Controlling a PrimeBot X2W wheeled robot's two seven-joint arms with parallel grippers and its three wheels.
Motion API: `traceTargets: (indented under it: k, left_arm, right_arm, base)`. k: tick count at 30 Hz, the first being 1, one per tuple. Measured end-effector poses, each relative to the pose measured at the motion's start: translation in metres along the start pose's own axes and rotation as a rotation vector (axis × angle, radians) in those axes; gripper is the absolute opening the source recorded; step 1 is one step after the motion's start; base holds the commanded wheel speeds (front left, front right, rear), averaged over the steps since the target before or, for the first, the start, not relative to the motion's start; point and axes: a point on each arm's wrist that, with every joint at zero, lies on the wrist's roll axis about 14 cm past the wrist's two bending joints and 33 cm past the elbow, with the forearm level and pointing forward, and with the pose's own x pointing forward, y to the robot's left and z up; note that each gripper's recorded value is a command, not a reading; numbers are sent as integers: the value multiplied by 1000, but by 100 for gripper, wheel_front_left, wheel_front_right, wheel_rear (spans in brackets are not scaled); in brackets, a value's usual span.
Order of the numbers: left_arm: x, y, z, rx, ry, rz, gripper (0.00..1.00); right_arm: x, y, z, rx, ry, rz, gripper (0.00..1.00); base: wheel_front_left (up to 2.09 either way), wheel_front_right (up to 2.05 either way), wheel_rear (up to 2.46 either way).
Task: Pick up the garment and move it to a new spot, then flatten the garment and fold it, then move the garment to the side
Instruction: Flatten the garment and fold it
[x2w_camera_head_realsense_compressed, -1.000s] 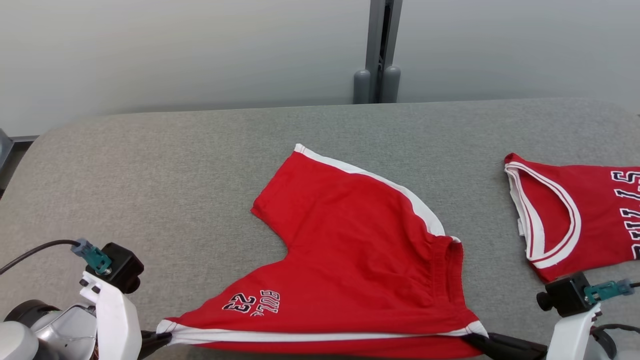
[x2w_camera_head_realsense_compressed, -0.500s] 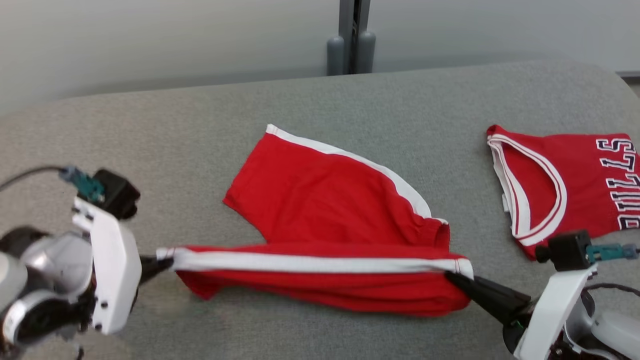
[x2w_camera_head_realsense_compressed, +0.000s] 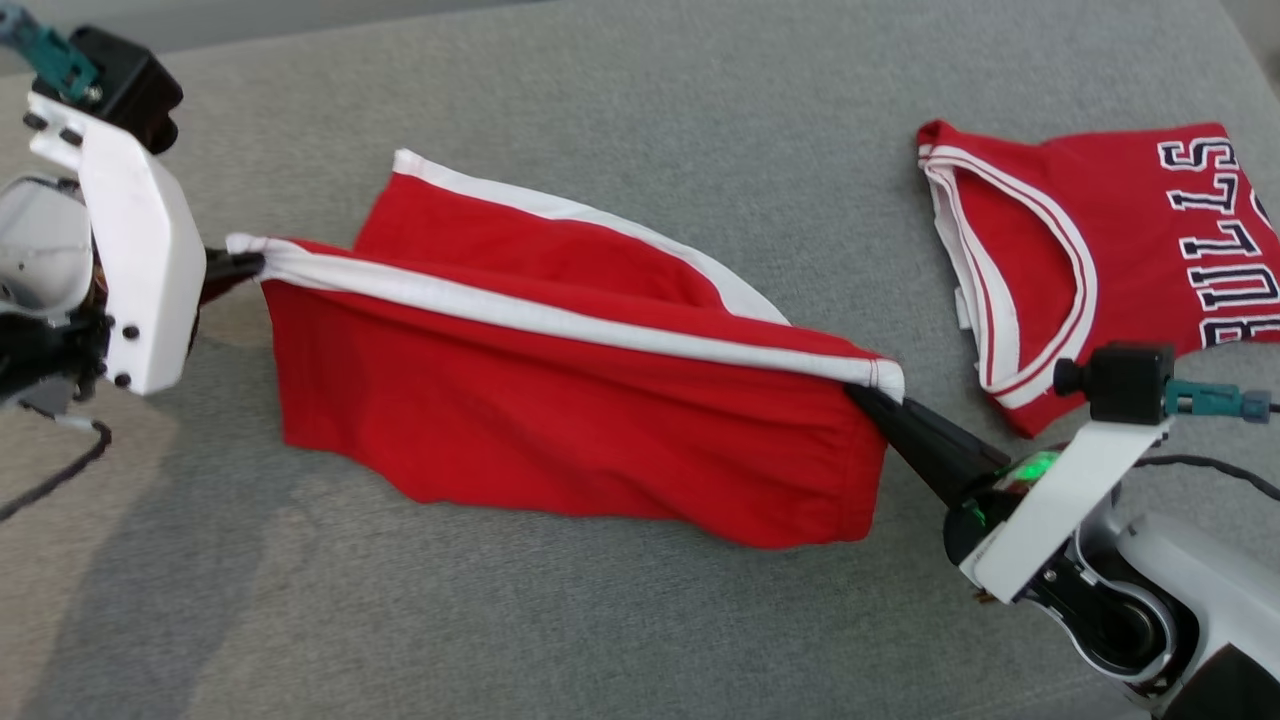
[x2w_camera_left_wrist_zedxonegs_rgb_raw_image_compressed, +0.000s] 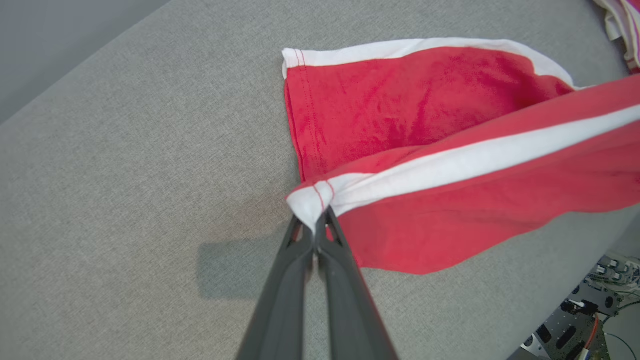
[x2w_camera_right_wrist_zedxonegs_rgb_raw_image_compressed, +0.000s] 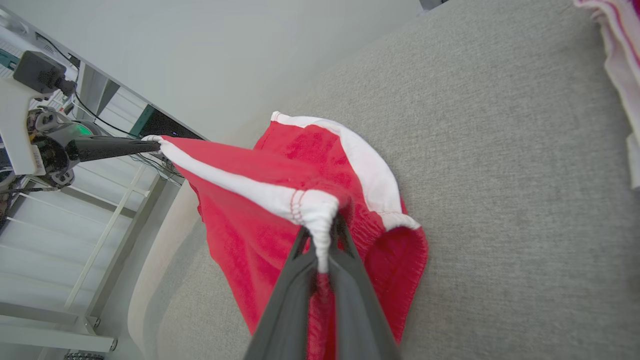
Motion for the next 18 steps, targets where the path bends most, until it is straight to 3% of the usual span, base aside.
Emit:
traceTargets:
  k: [7, 15, 18]
  left_arm:
    - [47, 18, 33, 62, 29, 14, 0]
    - [96, 26, 37, 89, 94, 19, 0]
    - [108, 22, 42, 88, 81, 5, 0]
  right_arm:
    - [16, -18, 5, 35, -32, -40, 0]
    - [30, -29, -6, 62, -14, -72, 0]
    - [32, -32, -12, 72, 3, -82, 38]
  base:
    - [0, 0, 0]
    - [0, 0, 0]
    - [0, 0, 0]
